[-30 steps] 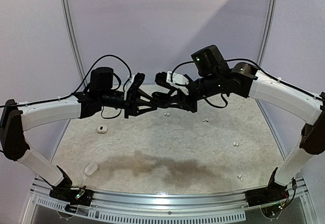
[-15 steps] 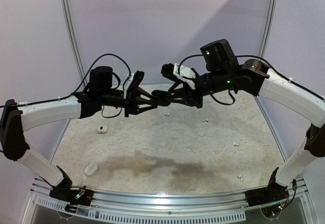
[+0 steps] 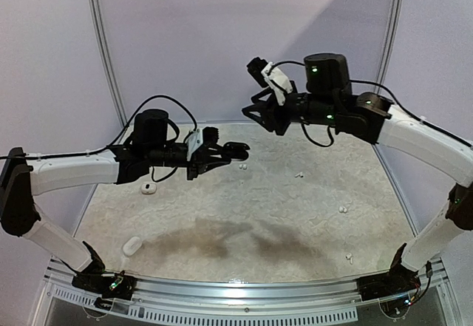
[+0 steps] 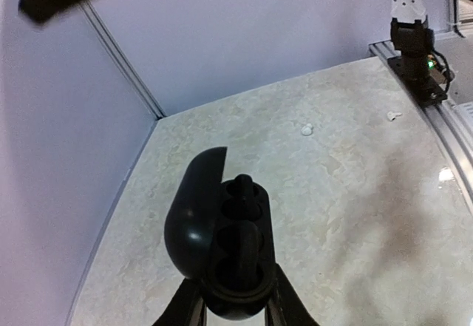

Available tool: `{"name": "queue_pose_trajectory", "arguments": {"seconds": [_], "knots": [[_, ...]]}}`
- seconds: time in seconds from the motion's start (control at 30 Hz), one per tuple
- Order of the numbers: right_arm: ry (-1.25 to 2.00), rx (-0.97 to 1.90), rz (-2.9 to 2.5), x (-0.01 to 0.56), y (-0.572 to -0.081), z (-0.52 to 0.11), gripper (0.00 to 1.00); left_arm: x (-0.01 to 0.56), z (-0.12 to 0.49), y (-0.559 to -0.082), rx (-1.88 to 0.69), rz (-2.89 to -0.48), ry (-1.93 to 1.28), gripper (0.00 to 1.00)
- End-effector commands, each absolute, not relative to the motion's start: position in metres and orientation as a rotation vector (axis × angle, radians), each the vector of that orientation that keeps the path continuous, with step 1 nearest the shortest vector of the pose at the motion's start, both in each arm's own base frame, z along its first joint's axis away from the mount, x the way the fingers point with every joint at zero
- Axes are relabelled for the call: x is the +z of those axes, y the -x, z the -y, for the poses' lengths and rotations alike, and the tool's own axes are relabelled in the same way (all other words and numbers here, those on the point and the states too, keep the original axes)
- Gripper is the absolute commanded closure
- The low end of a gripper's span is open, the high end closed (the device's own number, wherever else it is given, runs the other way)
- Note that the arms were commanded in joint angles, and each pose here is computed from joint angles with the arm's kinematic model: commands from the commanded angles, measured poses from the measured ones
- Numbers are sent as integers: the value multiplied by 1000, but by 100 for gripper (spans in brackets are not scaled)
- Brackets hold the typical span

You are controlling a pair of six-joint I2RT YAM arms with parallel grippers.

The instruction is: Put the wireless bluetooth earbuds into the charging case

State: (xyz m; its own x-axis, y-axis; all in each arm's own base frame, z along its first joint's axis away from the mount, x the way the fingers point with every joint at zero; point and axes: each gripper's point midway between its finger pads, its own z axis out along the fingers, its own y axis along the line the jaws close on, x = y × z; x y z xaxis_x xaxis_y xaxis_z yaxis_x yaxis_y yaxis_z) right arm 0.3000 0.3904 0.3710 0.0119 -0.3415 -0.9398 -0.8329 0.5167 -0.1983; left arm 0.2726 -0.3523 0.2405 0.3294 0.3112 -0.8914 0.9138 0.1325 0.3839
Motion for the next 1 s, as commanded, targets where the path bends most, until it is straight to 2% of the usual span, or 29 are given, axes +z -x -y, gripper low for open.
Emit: {"name": "queue_pose_trajectory", "arguments": {"seconds": [0.0,0.13,0.27,0.57,0.77,0.97], "knots": [[916,452,-1715,321,-331,-423,58,261,348,-282,-500,-1147,-1373,100],[1003,430,-1761,285,-320,-436,57,259,344,-282,-510,-1187,-1360,100],[946,413,-1819,273,-318,-426,56,255,344,-281,-538,-1216,-1350,100],[572,196,-1966,298,-367,-339,48,234,341,-288,-688,-1475,-1304,100],[256,86,-2248,248,-391,-247,46,192,321,-301,-805,-1916,-1263,100],[199,82,-2376,199,-381,-229,44,137,284,-337,-967,-2551,-966,100]]}}
